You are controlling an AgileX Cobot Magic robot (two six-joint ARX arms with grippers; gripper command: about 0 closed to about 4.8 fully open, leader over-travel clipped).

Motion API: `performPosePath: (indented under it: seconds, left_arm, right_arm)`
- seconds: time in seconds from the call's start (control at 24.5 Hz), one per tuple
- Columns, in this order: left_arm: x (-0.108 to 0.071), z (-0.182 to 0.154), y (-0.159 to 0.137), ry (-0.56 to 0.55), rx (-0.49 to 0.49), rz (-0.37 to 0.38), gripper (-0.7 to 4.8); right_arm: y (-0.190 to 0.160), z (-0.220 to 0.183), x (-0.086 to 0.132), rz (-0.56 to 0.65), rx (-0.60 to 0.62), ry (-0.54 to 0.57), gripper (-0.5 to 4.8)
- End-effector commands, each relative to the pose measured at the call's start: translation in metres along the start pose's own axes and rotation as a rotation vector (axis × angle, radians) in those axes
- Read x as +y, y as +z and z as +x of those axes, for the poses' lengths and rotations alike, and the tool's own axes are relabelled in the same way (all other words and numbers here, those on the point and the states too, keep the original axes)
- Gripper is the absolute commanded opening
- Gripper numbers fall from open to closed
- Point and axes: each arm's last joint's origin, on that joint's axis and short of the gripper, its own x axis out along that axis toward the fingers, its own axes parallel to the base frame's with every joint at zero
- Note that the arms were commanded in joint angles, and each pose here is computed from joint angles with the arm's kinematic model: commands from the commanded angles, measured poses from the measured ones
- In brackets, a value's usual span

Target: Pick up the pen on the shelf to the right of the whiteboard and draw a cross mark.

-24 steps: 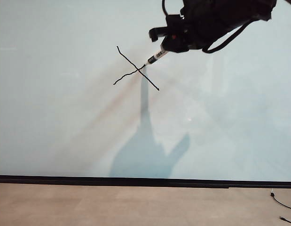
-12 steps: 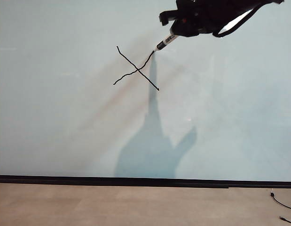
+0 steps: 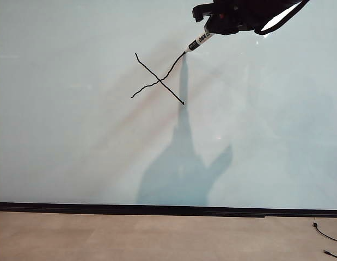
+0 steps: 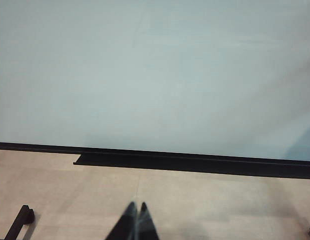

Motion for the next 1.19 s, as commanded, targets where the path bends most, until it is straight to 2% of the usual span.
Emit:
performPosePath:
  seconds: [0.04, 0.16, 0.37, 0.61, 0.82, 1.19]
  left_arm:
    - [0.0, 0.0, 0.002, -0.005, -0.011, 0.004, -0.04]
    - [0.0, 0.0, 0.002, -0.004, -0.011, 0.005, -0.04]
    - [0.0, 0.0, 0.002, -0.004, -0.011, 0.005, -0.05]
    - [0.0, 0.0, 0.002, -0.004, -0.011, 0.004, -0.04]
    - [0.0, 0.0, 0.002, -0.004, -0.011, 0.004, -0.05]
    - [0.0, 0.0, 0.002, -0.004, -0.011, 0.004, -0.04]
  right_arm:
    - [0.011, -0.004, -0.005, -0.011, -0.035, -0.067, -0.04]
    - [0.024, -0.026, 0.004, -0.067, -0.049, -0.046, -0.04]
    - [0.018, -0.055, -0.001, -0.023, -0.063, -0.048, -0.04]
    - [-0.02, -0.112, -0.003, 0.016, -0.08, -0.056, -0.04]
    - [-0.051, -0.155, -0.004, 0.033, -0.109, -0.108, -0.04]
    - [-0.082, -0.179, -0.001, 0.087, -0.136, -0.16, -0.04]
